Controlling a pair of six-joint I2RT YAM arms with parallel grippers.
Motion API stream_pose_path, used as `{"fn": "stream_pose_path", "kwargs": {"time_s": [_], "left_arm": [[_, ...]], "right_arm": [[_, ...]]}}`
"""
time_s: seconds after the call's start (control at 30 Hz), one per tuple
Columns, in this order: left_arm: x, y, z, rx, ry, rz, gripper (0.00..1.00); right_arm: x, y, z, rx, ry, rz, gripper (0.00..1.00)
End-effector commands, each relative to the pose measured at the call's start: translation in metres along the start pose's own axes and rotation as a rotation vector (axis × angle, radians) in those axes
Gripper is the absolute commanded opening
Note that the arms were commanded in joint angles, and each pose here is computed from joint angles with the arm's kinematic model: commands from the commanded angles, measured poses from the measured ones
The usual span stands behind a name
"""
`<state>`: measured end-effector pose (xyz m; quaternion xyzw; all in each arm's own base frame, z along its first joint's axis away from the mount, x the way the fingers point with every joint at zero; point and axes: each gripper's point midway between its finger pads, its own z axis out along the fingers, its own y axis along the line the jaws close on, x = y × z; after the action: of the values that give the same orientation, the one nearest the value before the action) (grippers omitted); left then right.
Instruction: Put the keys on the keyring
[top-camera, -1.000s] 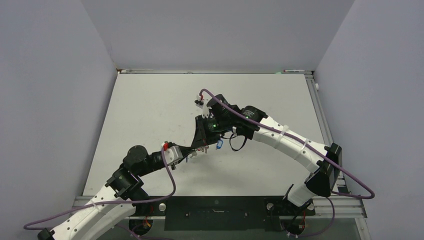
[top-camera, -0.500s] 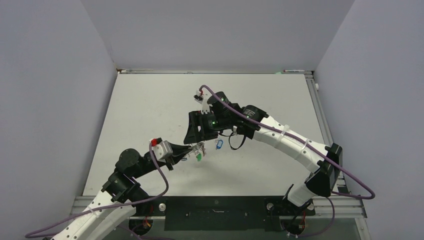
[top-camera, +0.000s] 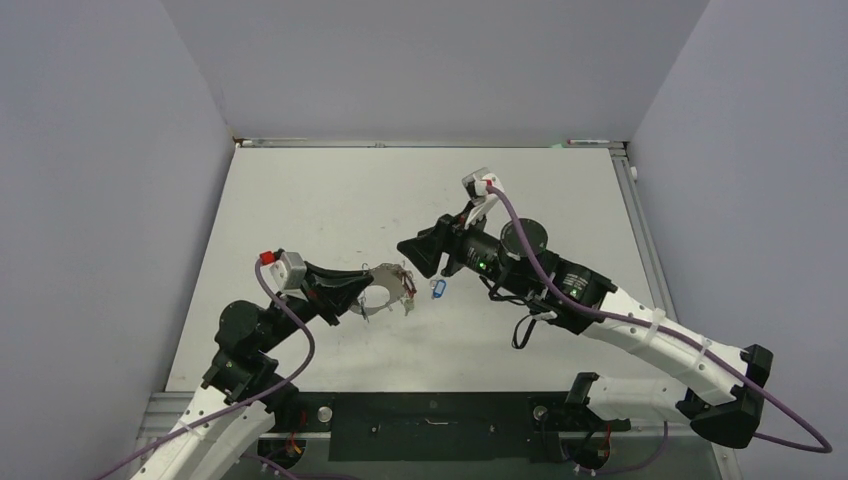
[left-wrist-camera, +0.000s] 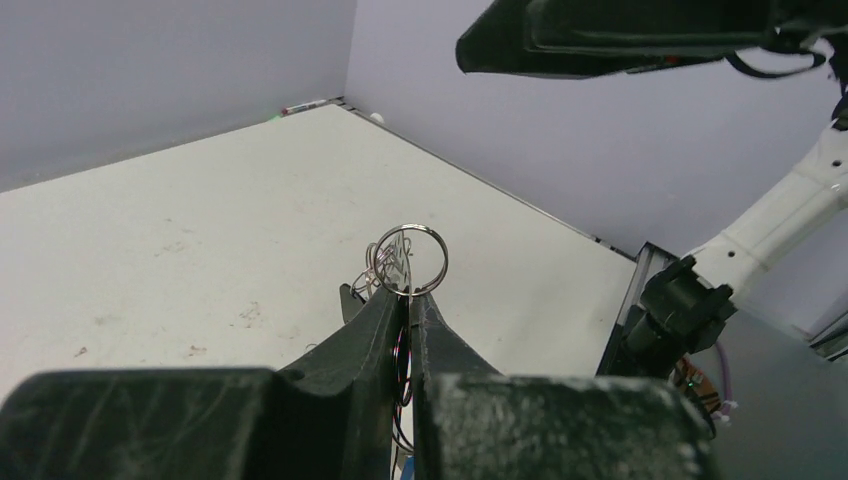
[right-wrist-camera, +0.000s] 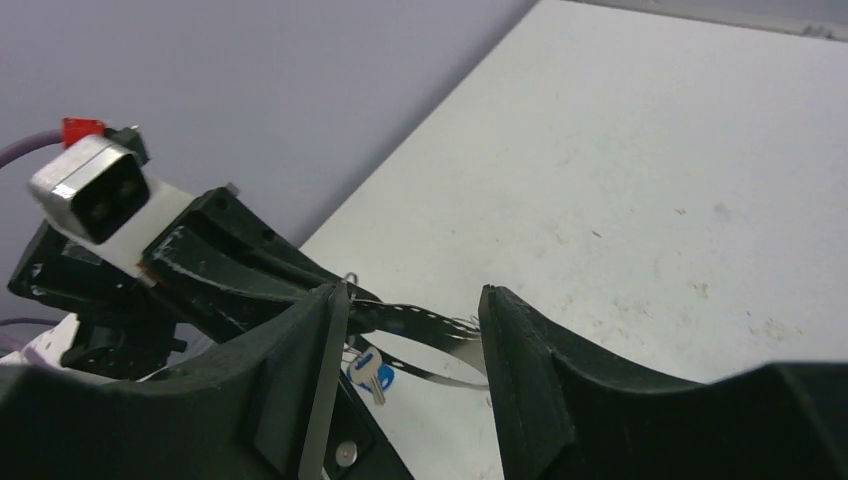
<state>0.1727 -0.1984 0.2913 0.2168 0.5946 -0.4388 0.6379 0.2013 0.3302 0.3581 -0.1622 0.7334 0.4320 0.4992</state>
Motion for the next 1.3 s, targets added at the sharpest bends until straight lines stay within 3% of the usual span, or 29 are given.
{"fn": "stream_pose_path", "kwargs": {"time_s": [0.0, 0.33, 1.27], "left_arm": [[-0.037, -0.004, 0.003, -0.012, -0.157, -0.117, 0.0], [-0.036, -0.001, -0.001, -0.032, -0.185, -0.167, 0.0], [-0.036, -0.002, -0.003, -0.025, -0.178, -0.168, 0.0]], "right_arm": [[-0.014, 0.043, 0.006, -0.125, -0.147, -0.114, 0.51], [0.026, 0.072, 0.028, -0.134, -0.105, -0.24, 0.42], [0.043, 0.061, 0.055, -0.011, -0.087, -0.25, 0.3]]}}
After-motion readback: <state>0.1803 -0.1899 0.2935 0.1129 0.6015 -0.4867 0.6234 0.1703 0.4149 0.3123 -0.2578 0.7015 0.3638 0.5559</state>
